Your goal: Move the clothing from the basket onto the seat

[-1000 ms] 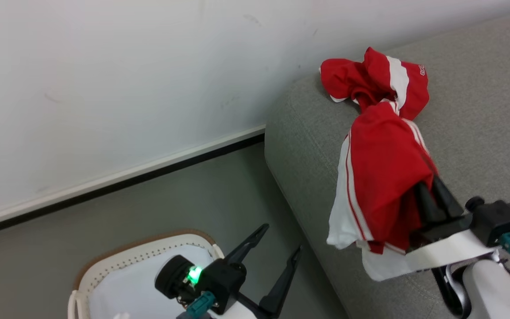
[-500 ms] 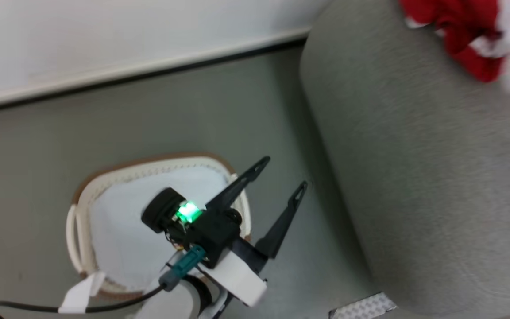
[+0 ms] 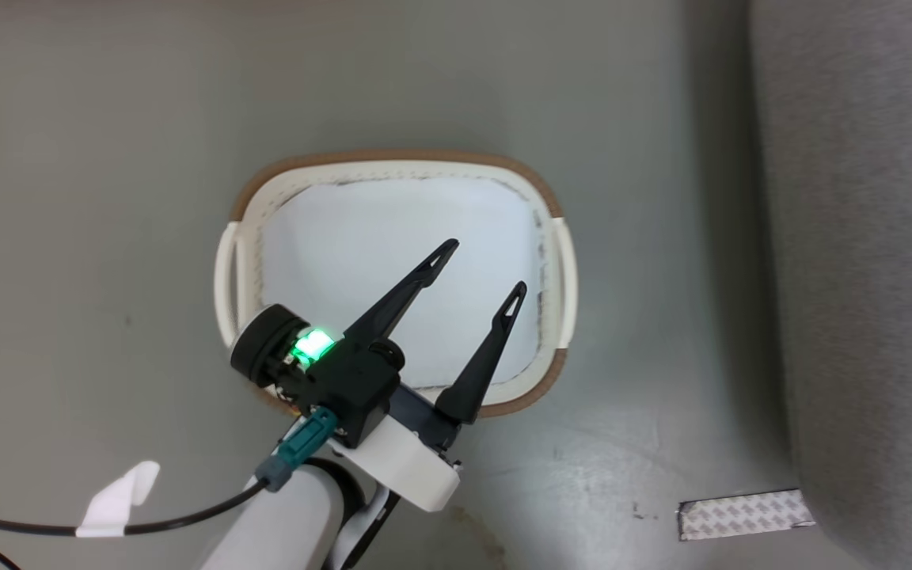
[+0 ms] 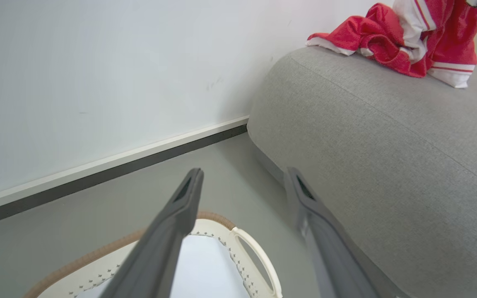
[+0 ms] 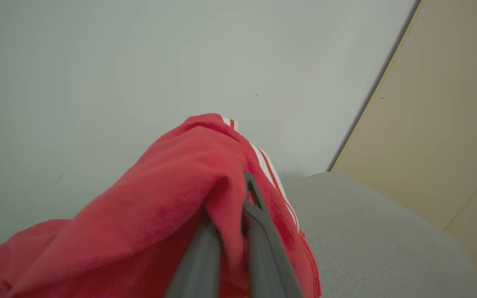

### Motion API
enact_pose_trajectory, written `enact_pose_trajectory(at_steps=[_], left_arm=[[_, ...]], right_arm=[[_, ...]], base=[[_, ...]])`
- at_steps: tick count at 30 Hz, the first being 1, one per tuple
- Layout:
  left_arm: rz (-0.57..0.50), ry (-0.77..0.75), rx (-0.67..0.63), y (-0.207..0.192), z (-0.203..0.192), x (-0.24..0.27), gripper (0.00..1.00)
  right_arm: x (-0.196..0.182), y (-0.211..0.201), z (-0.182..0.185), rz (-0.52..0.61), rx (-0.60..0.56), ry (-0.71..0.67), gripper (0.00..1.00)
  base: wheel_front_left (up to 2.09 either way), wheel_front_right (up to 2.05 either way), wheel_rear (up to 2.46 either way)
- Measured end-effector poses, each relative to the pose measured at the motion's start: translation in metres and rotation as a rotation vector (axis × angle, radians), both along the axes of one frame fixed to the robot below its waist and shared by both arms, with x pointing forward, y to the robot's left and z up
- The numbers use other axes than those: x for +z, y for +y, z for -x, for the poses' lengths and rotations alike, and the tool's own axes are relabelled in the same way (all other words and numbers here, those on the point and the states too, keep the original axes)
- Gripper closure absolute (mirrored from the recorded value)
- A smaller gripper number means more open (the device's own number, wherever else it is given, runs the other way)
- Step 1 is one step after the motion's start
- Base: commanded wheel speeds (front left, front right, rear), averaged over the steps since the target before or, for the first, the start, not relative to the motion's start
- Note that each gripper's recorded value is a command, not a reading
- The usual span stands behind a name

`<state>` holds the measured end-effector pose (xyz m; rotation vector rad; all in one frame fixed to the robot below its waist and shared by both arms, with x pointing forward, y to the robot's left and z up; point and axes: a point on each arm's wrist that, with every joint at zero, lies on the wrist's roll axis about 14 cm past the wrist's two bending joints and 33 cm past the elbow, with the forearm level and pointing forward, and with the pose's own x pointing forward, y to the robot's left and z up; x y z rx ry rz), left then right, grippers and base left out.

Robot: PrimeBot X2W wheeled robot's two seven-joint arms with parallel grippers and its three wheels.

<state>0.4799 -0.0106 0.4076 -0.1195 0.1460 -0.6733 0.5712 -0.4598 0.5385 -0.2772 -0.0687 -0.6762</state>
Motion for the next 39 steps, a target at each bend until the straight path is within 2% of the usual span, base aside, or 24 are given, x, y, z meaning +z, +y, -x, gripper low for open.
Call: enact_pose_trajectory(at_steps=[3, 5, 6, 7, 11, 18, 23, 30, 39], left_arm=[[-0.014, 0.033, 0.033, 0.011, 0.000, -0.015, 0.00], [-0.023, 0.046, 0.054, 0.019, 0.000, -0.021, 0.00], [-0.029, 0.050, 0.066, 0.023, 0.000, -0.023, 0.00], [-0.036, 0.051, 0.073, 0.026, -0.001, -0.023, 0.00], [-0.035, 0.026, 0.102, 0.031, -0.004, -0.014, 0.00], [0.007, -0.057, 0.141, 0.034, 0.003, 0.018, 0.00], [0.017, -0.107, 0.216, 0.050, 0.013, 0.041, 0.00], [-0.008, -0.083, 0.380, 0.089, 0.041, 0.051, 0.00], [-0.025, -0.096, 0.618, 0.160, 0.088, 0.069, 0.00]], right_arm=[[-0.056, 0.009, -0.003, -0.064, -0.017, 0.080, 1.00], [-0.080, 0.015, -0.001, -0.070, -0.021, 0.128, 0.56], [-0.090, 0.019, 0.000, -0.072, -0.013, 0.148, 0.12], [-0.098, 0.024, 0.001, -0.073, -0.004, 0.175, 0.00], [-0.093, 0.033, 0.007, -0.051, 0.026, 0.182, 0.00], [-0.077, 0.073, 0.026, -0.035, 0.168, 0.205, 0.00], [-0.020, 0.101, 0.047, -0.027, 0.260, 0.055, 0.00], [0.012, 0.136, 0.109, -0.050, 0.369, -0.045, 0.00], [-0.012, 0.208, 0.175, -0.176, 0.558, -0.034, 0.00]], base=[[0.00, 0.00, 0.00], [0.00, 0.00, 0.00], [0.00, 0.00, 0.00], [0.00, 0.00, 0.00], [0.00, 0.00, 0.00], [0.00, 0.00, 0.00], [0.00, 0.00, 0.00], [0.00, 0.00, 0.00], [0.00, 0.00, 0.00]])
